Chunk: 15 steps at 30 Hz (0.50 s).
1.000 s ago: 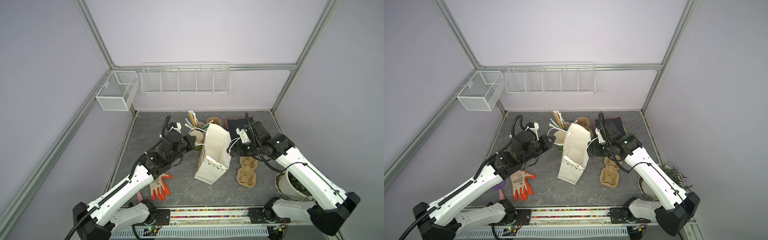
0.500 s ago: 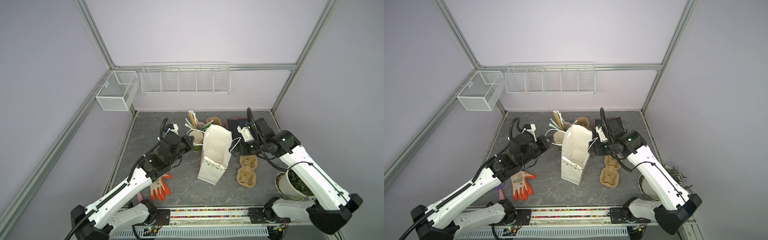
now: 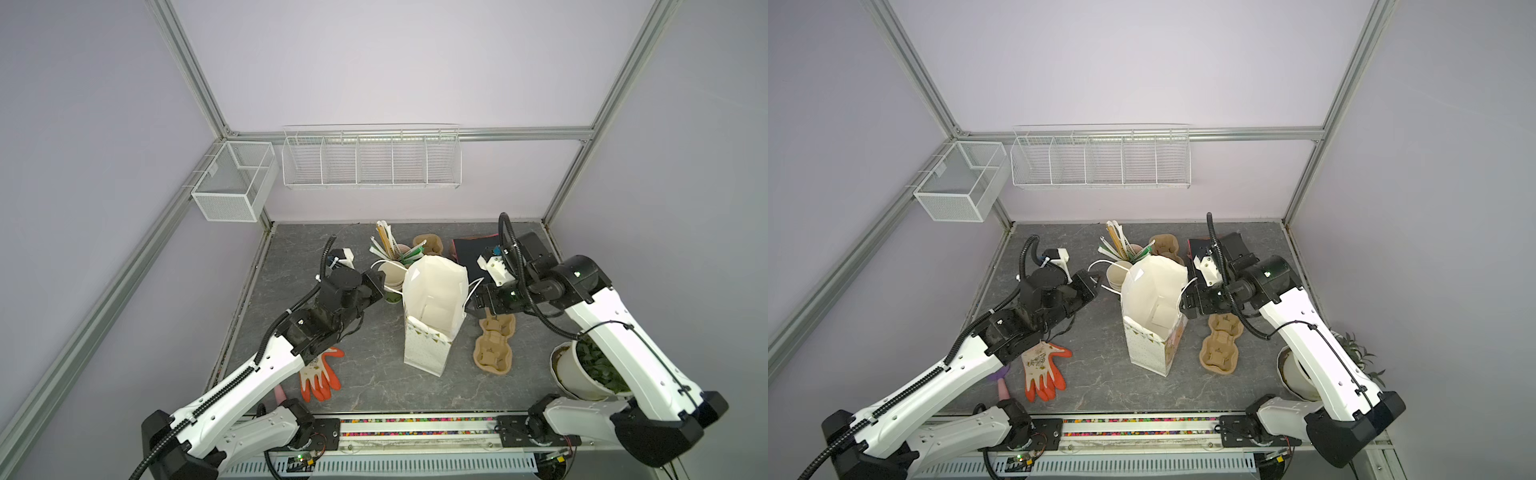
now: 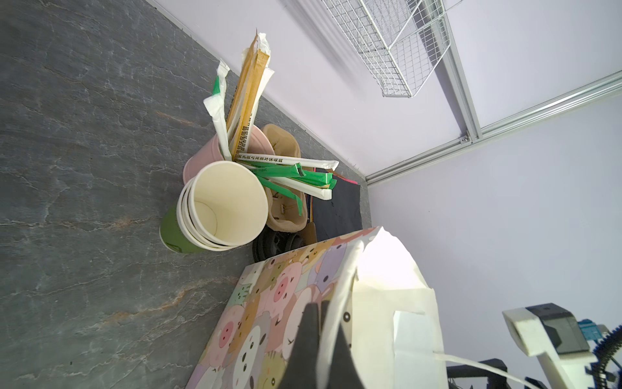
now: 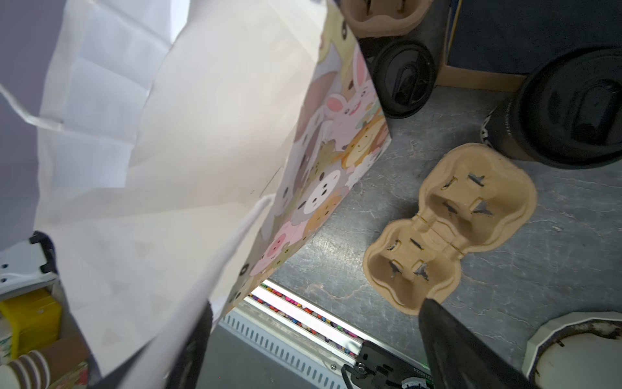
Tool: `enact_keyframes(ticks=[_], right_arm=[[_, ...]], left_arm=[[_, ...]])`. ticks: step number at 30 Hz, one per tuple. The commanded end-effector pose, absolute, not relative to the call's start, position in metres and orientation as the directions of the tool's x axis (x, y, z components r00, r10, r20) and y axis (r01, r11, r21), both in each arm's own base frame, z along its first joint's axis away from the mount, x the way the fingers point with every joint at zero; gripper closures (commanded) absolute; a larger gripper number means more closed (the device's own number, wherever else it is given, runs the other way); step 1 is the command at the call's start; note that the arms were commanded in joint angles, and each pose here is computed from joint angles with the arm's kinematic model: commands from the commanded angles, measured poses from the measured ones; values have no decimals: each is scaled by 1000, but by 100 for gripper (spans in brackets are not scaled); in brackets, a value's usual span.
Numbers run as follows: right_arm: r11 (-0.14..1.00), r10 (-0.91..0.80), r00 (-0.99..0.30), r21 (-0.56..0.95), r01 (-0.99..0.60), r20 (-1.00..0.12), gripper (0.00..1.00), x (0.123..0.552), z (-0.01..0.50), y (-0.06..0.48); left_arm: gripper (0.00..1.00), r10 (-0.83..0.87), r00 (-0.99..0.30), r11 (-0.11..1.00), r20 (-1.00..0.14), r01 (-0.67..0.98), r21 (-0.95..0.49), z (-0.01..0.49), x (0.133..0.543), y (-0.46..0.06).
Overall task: Pack a coffee takeout order
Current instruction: Press the takeout bag at the center of the table.
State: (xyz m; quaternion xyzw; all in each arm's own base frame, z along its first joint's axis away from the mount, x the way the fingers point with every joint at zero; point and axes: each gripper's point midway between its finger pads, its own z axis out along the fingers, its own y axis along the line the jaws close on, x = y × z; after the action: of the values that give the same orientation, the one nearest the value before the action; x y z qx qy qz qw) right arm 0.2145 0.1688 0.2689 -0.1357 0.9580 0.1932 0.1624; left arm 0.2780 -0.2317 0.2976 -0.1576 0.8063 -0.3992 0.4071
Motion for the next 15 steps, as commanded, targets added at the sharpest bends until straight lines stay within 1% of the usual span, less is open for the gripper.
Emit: enact_keyframes(ticks=[1,4,8,15], right_arm=[[822,-233,-902,423,-382,-362,1,199,283,181],[788,-231,-912,486,-379,-338,1,195,283,186],[748,-174,-919,559,-358,-355,0,198,288,188],[697,-101,-953,663,-273,-286,0,201,279,189]], left_arm=[[100,-597,-599,643,-534,42,-765,295,281,-225],[100,-596,-599,644,-534,41,-764,295,281,-226],[100,-597,-592,651,-541,37,-759,294,281,-223],[100,-607,-570,665,-554,18,-747,293,279,-212]])
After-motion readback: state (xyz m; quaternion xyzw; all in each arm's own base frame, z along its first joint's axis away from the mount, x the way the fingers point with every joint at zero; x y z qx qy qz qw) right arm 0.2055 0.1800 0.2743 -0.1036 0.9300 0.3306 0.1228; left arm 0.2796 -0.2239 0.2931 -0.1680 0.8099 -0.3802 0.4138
